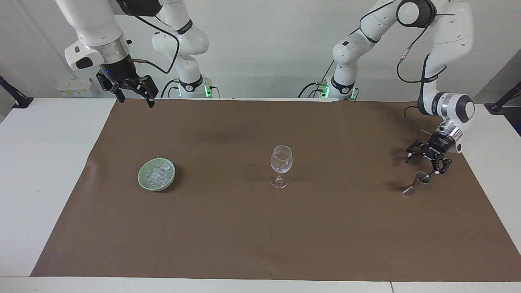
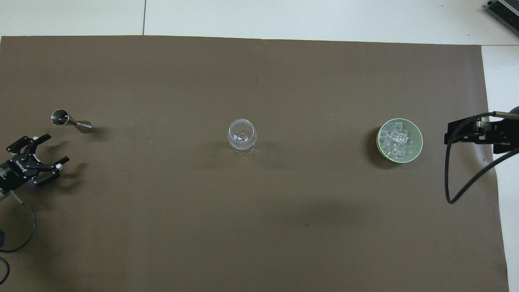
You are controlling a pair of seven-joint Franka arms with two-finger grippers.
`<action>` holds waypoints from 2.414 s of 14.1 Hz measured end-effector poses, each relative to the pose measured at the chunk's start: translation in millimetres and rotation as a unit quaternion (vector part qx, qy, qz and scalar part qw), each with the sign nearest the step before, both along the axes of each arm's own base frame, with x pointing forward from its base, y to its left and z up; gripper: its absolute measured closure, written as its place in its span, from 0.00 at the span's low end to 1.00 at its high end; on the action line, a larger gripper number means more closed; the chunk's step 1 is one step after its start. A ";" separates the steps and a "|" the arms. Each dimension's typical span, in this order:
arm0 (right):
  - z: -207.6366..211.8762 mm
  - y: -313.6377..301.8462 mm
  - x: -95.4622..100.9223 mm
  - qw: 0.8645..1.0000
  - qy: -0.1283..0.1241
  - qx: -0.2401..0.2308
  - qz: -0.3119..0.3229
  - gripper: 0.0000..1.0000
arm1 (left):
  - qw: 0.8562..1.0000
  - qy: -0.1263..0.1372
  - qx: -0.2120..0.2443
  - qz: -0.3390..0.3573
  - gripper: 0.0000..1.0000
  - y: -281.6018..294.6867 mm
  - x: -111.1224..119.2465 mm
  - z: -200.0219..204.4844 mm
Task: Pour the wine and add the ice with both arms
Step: 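Move the left gripper in toward the silver jigger, then lower the open left gripper around the silver jigger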
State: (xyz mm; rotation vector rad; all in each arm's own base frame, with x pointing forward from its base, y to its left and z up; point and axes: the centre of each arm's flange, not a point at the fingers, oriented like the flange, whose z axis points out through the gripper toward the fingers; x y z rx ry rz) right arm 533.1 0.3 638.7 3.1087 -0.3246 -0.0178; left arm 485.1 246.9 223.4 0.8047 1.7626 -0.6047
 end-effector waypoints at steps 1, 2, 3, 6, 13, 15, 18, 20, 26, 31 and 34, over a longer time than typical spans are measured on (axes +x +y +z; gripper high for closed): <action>0.0 0.0 0.0 1.000 0.000 0.000 0.000 0.00 | 1.000 -0.002 -0.002 0.003 0.00 -0.2 0.6 0.2; 0.0 0.0 0.0 1.000 0.000 0.000 0.000 0.00 | 1.000 -0.003 -0.004 0.004 0.00 -0.7 1.3 0.2; 0.0 0.0 0.0 1.000 0.000 0.000 0.000 0.00 | 1.000 -0.004 -0.006 0.007 0.00 -1.3 1.9 -0.5; 0.0 0.0 0.0 1.000 0.000 0.000 0.000 0.00 | 1.000 -0.009 -0.013 0.012 0.00 -5.6 4.6 -4.9; 0.0 0.0 0.0 1.000 0.000 0.000 0.000 0.00 | 0.999 -0.023 -0.030 0.020 0.00 -28.4 20.1 -5.0; 0.0 0.0 0.0 1.000 0.000 0.000 0.000 0.00 | 0.999 -0.027 -0.030 0.019 0.00 -32.9 22.7 -5.0; 0.0 0.0 0.0 1.000 0.000 0.000 0.000 0.00 | 0.999 -0.029 -0.026 0.022 0.00 -33.0 23.2 -6.6; 0.0 0.0 0.0 1.000 0.000 0.000 0.000 0.00 | 0.999 -0.029 -0.030 0.027 0.00 -36.6 24.7 -11.3; 0.0 0.0 0.0 1.000 0.000 0.000 0.000 0.00 | 0.998 -0.032 -0.034 0.033 0.00 -38.3 26.1 -16.4; 0.0 0.0 0.0 1.000 0.000 0.000 0.000 0.00 | 0.998 -0.037 -0.035 0.034 0.00 -43.2 29.1 -15.8; 0.0 0.0 0.0 1.000 0.000 0.000 0.000 0.00 | 0.998 -0.038 -0.035 0.034 0.02 -48.9 32.2 -15.9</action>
